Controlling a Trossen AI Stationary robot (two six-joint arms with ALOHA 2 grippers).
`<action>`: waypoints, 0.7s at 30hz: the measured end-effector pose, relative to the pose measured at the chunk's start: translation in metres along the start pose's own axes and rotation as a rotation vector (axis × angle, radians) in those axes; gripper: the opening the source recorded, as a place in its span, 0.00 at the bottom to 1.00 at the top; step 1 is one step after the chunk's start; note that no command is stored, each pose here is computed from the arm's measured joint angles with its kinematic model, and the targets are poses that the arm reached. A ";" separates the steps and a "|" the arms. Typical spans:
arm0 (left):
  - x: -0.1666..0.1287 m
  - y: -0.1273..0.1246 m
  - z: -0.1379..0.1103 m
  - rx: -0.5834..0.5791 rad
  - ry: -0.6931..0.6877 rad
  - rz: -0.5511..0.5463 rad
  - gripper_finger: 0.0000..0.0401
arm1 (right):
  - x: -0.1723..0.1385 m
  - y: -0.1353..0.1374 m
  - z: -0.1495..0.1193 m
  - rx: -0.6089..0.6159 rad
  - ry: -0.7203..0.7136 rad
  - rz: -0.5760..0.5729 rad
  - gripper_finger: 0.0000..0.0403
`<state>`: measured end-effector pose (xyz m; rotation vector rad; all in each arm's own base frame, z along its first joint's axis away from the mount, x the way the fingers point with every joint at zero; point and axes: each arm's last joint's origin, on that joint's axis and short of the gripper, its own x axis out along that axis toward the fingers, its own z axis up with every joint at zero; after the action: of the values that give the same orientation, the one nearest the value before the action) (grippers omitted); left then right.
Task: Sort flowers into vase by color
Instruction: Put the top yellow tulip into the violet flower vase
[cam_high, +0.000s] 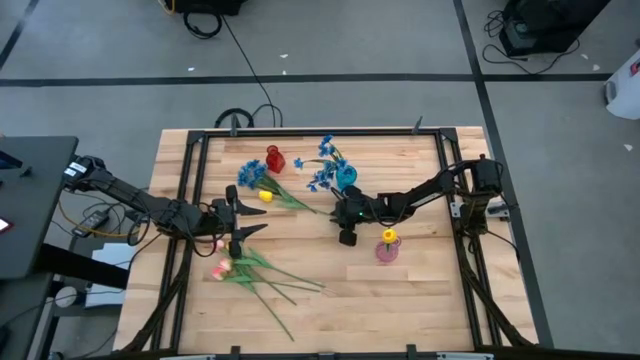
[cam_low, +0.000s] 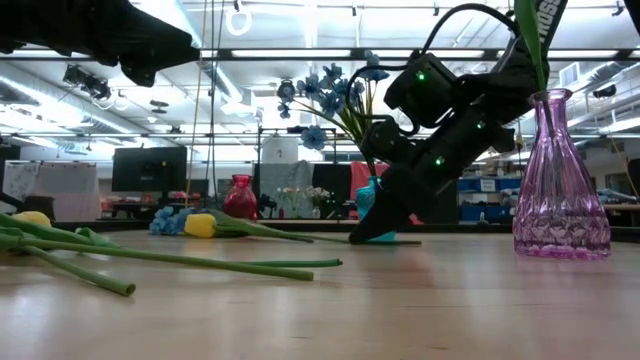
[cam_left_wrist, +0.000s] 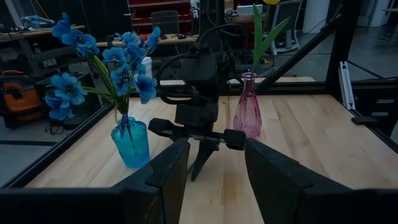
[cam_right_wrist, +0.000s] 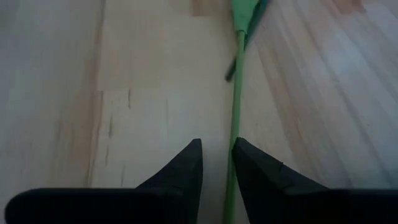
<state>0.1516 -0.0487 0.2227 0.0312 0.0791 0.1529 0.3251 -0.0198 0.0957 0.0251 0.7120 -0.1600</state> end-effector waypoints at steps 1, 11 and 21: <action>0.000 0.000 0.000 0.000 0.000 0.000 0.42 | 0.000 0.001 0.001 -0.015 -0.014 0.011 0.25; 0.000 0.000 0.000 0.001 0.002 -0.015 0.42 | 0.000 0.001 0.004 -0.061 -0.047 -0.042 0.23; 0.000 0.000 0.000 0.002 0.002 -0.015 0.42 | 0.000 -0.002 -0.004 -0.042 0.047 -0.036 0.18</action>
<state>0.1517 -0.0491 0.2225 0.0327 0.0815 0.1380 0.3224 -0.0214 0.0931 -0.0240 0.7632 -0.1790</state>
